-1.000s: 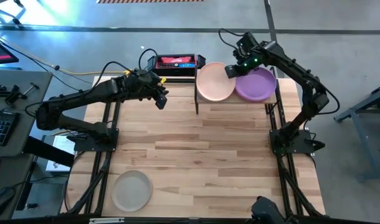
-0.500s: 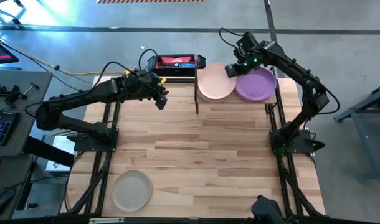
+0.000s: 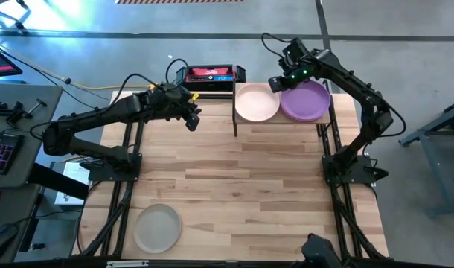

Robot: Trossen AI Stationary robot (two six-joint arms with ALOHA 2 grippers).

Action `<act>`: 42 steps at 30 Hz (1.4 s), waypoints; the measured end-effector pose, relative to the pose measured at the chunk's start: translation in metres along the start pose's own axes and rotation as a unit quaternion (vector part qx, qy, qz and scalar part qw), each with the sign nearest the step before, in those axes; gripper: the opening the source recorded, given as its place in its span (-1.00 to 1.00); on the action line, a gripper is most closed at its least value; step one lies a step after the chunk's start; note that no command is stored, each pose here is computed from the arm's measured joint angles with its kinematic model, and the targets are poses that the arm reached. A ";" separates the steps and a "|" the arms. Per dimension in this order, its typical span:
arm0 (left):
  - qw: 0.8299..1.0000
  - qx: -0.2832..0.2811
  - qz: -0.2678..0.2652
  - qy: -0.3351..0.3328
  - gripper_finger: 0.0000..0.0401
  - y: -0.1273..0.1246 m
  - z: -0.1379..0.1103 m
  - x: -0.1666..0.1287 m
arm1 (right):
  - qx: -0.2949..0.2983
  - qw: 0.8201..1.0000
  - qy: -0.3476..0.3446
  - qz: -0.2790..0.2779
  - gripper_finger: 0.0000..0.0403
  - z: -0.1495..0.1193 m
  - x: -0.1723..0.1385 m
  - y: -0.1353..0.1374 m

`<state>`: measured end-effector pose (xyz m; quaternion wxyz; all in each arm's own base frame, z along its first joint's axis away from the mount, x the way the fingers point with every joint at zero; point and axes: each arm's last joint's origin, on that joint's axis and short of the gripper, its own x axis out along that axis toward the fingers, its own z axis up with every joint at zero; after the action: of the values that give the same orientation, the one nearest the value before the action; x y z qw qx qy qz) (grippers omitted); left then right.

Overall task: Place and stack plates onto a shelf
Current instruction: Stack the white plate on top of the brown plate on the shelf

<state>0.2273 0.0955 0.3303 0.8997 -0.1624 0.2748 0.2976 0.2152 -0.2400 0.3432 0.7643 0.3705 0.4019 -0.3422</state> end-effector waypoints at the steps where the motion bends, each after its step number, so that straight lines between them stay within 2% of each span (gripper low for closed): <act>1: 1.000 0.001 0.001 0.004 -0.48 0.000 -0.001 0.000 | 0.000 1.000 0.001 0.008 -0.59 0.000 -0.001 0.001; 6: 0.999 0.007 0.013 0.042 -0.48 0.003 -0.008 0.000 | 0.000 0.996 0.024 0.083 -0.59 -0.003 -0.002 0.007; 9: 0.998 0.011 0.019 0.064 -0.48 0.004 -0.012 -0.001 | -0.009 0.993 0.053 0.104 -0.59 -0.011 -0.002 0.017; 14: 0.997 0.012 0.022 0.072 -0.48 0.005 -0.014 -0.001 | -0.034 0.988 0.119 0.097 -0.59 -0.031 0.001 0.038; 18: 0.997 0.012 0.021 0.071 -0.48 0.004 -0.014 -0.001 | -0.058 0.985 0.131 0.100 -0.59 -0.040 0.003 0.057; 22: 0.997 0.012 0.021 0.071 -0.48 0.004 -0.014 -0.001 | -0.076 0.985 0.130 0.080 -0.59 -0.047 0.004 0.069; 42: 0.997 0.025 0.021 0.072 -0.48 0.004 -0.014 -0.001 | -0.041 0.990 0.130 0.027 -0.59 -0.059 0.008 0.084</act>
<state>0.2183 0.0922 0.3193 0.8752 -0.1549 0.3494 0.2966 0.2667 -0.1509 0.3377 0.7293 0.3909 0.5010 -0.2534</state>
